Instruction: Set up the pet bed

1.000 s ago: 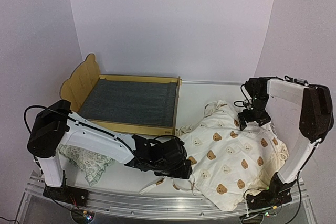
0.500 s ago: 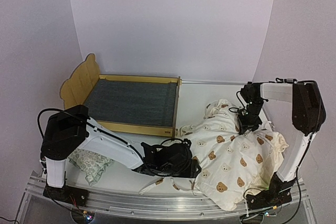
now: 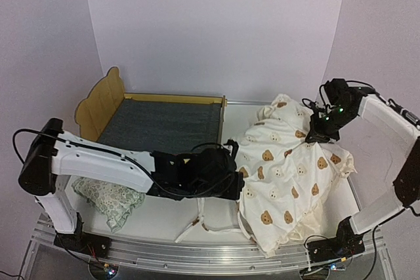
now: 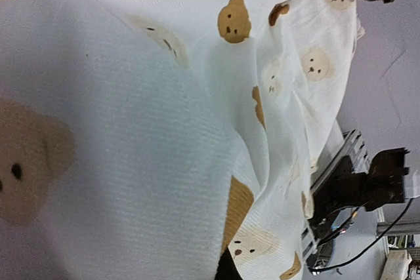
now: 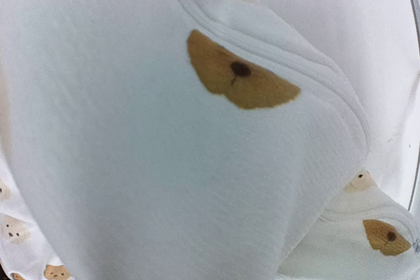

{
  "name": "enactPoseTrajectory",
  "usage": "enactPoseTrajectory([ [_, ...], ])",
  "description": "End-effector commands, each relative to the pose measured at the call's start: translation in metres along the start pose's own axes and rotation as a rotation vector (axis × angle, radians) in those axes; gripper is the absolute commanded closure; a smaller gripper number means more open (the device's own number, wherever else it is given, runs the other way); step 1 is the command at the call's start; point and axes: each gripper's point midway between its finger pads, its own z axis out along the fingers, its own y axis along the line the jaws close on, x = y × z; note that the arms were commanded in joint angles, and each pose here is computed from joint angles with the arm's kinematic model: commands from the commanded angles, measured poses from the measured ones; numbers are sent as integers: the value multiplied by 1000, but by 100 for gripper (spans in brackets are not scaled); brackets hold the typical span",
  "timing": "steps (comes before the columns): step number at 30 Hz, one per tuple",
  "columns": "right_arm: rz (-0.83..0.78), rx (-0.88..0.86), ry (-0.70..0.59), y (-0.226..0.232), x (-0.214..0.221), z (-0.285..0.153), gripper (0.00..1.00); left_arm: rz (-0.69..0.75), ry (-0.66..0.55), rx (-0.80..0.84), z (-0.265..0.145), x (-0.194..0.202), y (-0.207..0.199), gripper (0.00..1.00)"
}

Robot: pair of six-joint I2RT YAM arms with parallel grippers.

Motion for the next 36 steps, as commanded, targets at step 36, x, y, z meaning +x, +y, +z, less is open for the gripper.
enactPoseTrajectory([
  [36, 155, -622, -193, 314, -98, -47, 100, 264, -797, -761, -335, -345, 127, 95],
])
